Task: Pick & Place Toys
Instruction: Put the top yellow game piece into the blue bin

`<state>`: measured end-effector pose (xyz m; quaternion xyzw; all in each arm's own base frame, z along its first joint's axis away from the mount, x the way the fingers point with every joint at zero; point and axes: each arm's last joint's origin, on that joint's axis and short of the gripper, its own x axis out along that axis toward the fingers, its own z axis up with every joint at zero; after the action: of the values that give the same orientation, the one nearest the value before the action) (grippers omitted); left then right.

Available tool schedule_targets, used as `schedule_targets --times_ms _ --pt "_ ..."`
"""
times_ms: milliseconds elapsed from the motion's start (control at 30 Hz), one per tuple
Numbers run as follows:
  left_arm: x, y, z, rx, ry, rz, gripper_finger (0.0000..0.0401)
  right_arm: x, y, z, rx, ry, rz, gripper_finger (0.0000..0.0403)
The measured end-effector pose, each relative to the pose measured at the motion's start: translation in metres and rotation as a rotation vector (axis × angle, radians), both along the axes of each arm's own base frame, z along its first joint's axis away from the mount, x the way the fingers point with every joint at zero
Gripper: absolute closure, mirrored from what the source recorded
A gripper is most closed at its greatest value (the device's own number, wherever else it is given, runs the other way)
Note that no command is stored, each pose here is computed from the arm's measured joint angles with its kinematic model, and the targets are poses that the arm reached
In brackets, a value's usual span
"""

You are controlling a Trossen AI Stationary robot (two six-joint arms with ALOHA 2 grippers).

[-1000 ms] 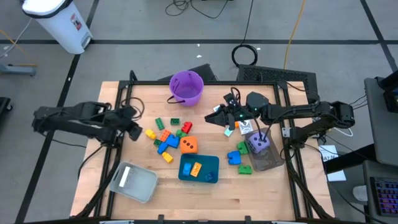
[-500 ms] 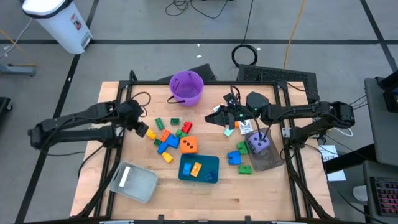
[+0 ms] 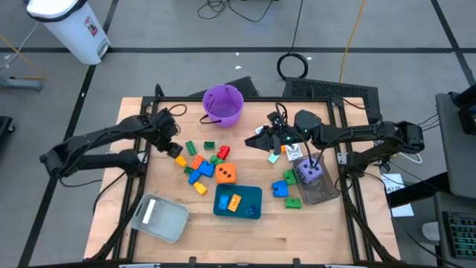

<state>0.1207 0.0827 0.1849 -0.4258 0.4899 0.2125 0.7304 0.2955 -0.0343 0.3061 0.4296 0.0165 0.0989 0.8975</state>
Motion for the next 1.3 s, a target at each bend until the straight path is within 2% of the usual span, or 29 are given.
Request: schedule_targets --times_ms 200,600,967,1167,1300 --pt "0.005 0.009 -0.015 -0.077 0.072 -0.001 0.0249 0.0 0.0 0.0 -0.002 0.0 0.0 0.0273" --pt "0.012 0.015 -0.03 -0.135 0.133 0.0 0.0249 0.0 0.0 0.0 -0.032 -0.005 -0.001 0.0273" --pt "0.02 0.017 -0.035 -0.232 0.035 -0.035 0.0249 0.0 0.0 -0.002 -0.035 0.007 -0.001 0.0273" --pt "0.021 0.013 -0.034 -0.255 0.038 -0.053 0.0251 0.0 0.0 -0.002 -0.055 0.005 0.001 0.0273" --pt "0.022 0.01 -0.034 -0.267 0.032 -0.069 0.0277 0.0 0.0 -0.002 -0.054 0.006 0.001 0.0273"
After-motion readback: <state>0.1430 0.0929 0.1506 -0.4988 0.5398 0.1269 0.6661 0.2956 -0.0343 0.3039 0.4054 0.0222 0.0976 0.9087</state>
